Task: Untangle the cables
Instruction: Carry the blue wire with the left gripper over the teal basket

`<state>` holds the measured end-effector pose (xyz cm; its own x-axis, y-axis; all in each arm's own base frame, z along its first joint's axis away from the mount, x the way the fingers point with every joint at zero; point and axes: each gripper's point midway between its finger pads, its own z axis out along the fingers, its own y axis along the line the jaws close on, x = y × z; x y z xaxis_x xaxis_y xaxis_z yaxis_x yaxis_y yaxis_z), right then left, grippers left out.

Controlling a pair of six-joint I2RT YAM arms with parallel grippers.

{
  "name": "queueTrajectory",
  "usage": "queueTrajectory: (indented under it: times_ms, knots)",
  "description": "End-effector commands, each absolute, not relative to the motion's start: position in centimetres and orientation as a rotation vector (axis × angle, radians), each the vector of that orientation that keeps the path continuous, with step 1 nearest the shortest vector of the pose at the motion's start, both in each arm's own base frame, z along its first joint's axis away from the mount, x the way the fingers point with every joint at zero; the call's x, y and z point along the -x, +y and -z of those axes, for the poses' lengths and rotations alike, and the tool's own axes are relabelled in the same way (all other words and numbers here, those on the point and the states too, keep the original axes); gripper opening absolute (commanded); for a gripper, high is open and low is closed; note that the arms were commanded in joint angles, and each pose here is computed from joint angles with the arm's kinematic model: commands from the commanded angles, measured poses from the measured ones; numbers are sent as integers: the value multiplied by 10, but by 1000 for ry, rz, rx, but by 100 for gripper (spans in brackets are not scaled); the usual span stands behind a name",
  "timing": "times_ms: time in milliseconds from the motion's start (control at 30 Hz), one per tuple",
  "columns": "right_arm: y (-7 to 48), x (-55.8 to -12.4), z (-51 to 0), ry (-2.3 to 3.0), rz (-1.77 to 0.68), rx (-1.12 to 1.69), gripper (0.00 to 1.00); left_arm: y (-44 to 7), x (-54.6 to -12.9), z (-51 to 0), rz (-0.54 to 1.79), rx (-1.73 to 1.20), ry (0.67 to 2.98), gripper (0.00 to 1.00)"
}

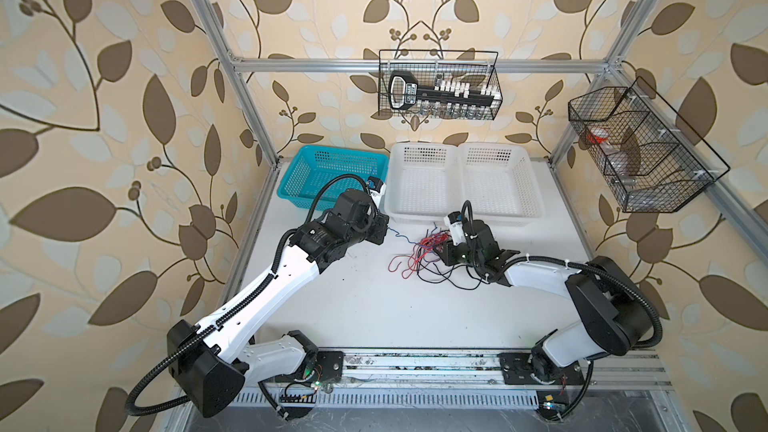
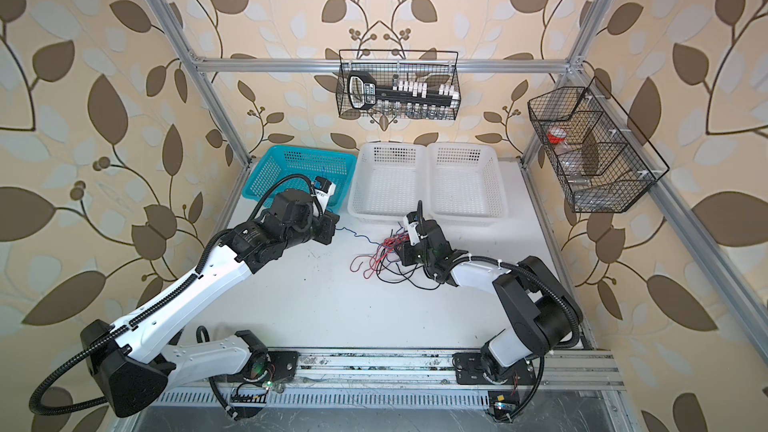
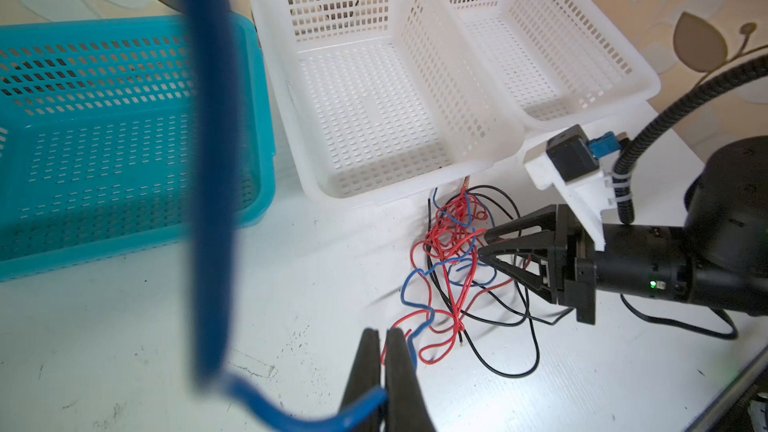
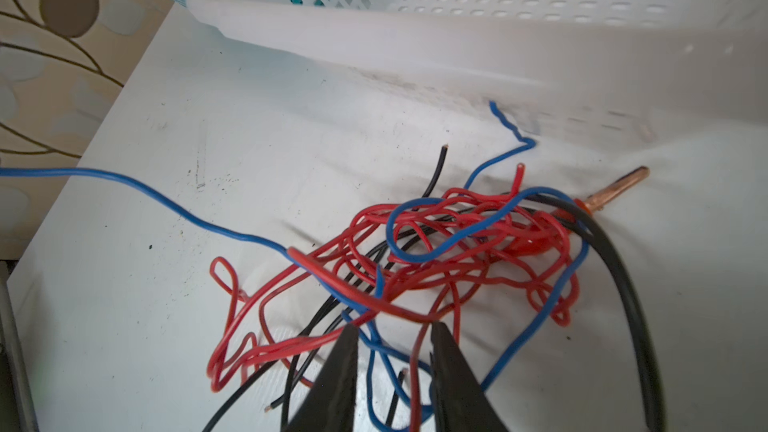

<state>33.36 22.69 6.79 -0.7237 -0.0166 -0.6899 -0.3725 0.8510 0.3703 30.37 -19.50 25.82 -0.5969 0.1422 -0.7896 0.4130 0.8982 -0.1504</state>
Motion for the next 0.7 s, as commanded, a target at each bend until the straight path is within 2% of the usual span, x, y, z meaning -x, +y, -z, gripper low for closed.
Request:
queueTrajectory:
  times_ms: [0, 367, 667]
  knots:
    - [225, -348, -76, 2274, -619, 242, 32, -195, -299, -291, 461, -395, 2121, 0]
    - [205, -351, -72, 2276, -597, 154, 39, -194, -281, -326, 541, -422, 2007, 0]
    - [203, -348, -67, 2290, -593, 146, 41, -159, -289, -348, 401, -245, 1912, 0]
